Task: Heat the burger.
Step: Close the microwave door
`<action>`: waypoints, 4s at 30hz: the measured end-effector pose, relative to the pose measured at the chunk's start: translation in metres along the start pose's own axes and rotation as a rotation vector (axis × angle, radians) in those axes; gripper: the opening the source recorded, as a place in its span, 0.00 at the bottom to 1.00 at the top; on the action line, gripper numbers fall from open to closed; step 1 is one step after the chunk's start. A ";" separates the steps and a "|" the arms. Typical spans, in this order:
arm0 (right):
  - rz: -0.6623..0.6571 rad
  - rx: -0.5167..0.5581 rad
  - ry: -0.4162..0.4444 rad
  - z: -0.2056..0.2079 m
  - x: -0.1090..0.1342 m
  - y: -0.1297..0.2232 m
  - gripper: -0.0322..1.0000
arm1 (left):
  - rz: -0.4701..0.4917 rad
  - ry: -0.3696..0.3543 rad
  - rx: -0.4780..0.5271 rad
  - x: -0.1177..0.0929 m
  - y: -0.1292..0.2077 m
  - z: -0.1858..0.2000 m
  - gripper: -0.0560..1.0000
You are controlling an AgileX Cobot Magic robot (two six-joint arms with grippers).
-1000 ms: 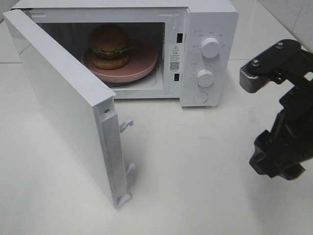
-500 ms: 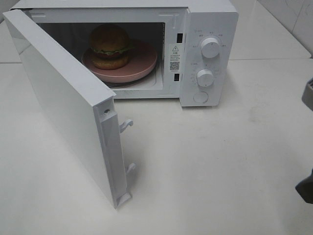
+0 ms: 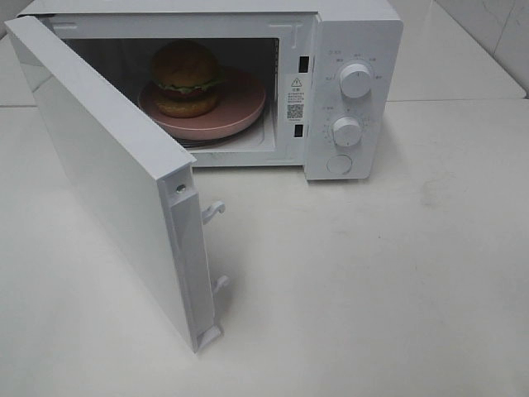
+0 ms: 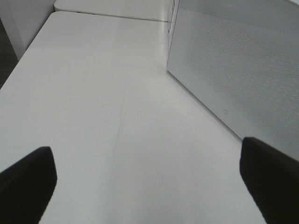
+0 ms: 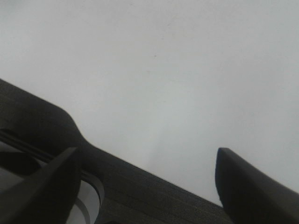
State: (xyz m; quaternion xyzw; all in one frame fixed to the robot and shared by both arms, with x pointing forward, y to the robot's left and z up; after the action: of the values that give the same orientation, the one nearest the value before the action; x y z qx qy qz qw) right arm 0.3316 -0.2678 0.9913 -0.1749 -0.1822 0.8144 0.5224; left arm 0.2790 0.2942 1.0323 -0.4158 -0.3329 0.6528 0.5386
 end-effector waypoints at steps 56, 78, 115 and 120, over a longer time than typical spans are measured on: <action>-0.362 -0.497 0.267 0.061 -0.018 0.048 0.76 | 0.000 0.000 0.000 0.000 0.000 0.000 0.99; -0.362 -0.497 0.267 0.061 -0.018 0.048 0.76 | 0.000 0.000 0.000 0.000 0.000 0.000 0.99; -0.362 -0.497 0.267 0.061 -0.018 0.048 0.76 | 0.008 0.013 -0.052 -0.006 -0.044 -0.030 0.99; -0.362 -0.497 0.267 0.061 -0.018 0.048 0.76 | 0.023 0.013 -0.054 -0.006 -0.052 -0.049 0.98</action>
State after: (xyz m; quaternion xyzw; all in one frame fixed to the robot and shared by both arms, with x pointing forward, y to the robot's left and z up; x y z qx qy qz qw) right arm 0.2720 -0.3095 1.0234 -0.3668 -0.3333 0.6089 0.6194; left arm 0.3456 0.2980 1.0583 -0.4382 -0.3422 0.6471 0.5216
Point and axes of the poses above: a point on each arm's last joint axis where the gripper is mounted, z pointing back along that axis away from the gripper, x along the wrist's bending axis when the last joint is at zero, y = z × x, the point moved 5 cm from there along -z, pointing out along that axis toward the gripper, and after that the axes turned 5 degrees about z, right-handed, at the moved point
